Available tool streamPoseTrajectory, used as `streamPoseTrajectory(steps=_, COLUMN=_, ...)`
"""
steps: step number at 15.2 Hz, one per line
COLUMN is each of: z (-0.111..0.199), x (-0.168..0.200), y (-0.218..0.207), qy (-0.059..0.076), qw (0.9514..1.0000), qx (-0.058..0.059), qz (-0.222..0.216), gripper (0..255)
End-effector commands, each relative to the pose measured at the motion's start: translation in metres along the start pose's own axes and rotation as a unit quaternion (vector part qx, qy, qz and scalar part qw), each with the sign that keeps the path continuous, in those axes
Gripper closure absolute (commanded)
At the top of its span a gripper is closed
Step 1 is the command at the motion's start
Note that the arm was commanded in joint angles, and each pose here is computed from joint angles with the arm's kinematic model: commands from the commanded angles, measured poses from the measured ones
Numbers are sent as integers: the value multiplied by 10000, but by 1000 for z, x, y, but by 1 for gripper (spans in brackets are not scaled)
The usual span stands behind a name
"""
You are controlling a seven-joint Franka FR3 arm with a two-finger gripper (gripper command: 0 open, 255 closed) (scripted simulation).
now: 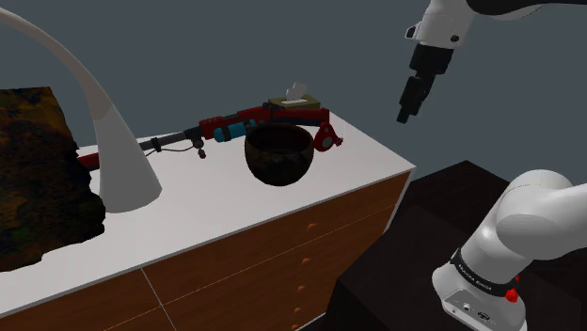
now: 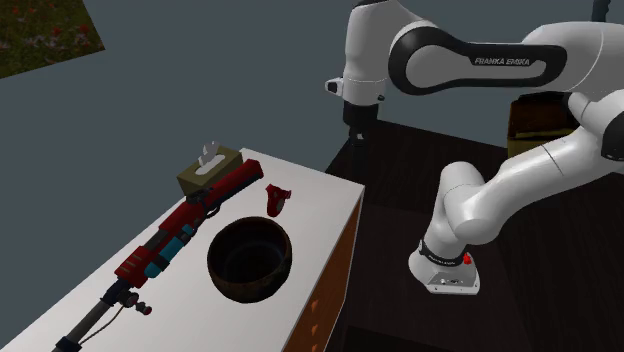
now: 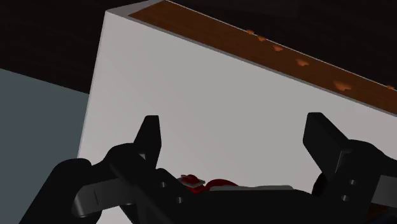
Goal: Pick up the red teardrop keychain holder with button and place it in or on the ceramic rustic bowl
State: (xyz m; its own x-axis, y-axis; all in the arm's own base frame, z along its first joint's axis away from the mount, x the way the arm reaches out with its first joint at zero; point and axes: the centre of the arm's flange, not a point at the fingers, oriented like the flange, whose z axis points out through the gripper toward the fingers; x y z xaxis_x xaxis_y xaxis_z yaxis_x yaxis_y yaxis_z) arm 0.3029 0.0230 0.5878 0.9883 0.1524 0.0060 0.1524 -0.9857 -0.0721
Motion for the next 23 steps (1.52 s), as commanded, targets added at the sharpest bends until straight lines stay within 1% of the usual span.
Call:
streamPoseTrajectory(steps=1, z=0, x=0, y=0, qy=0, qw=10000, qx=0, qz=0, gripper=0)
streamPoseTrajectory(steps=4, z=24, x=28, y=-7, qy=99, qw=9992, qx=-351, qz=-191, gripper=0)
streamPoseTrajectory(steps=8, z=56, x=67, y=-16, qy=231, qw=9954, qx=-818, qz=-445, gripper=0)
streamPoseTrajectory(steps=12, z=87, x=105, y=-24, qy=362, qw=9886, qx=-1282, qz=-697, gripper=0)
streamPoseTrajectory(steps=16, z=118, x=144, y=-31, qy=491, qw=9789, qx=-1742, qz=-947, gripper=0)
streamPoseTrajectory(steps=17, z=121, x=148, y=-31, qy=503, qw=9779, qx=-1782, qz=-969, gripper=0)
streamPoseTrajectory(steps=23, z=151, x=152, y=-21, qy=503, qw=9779, qx=-1782, qz=-969, gripper=0)
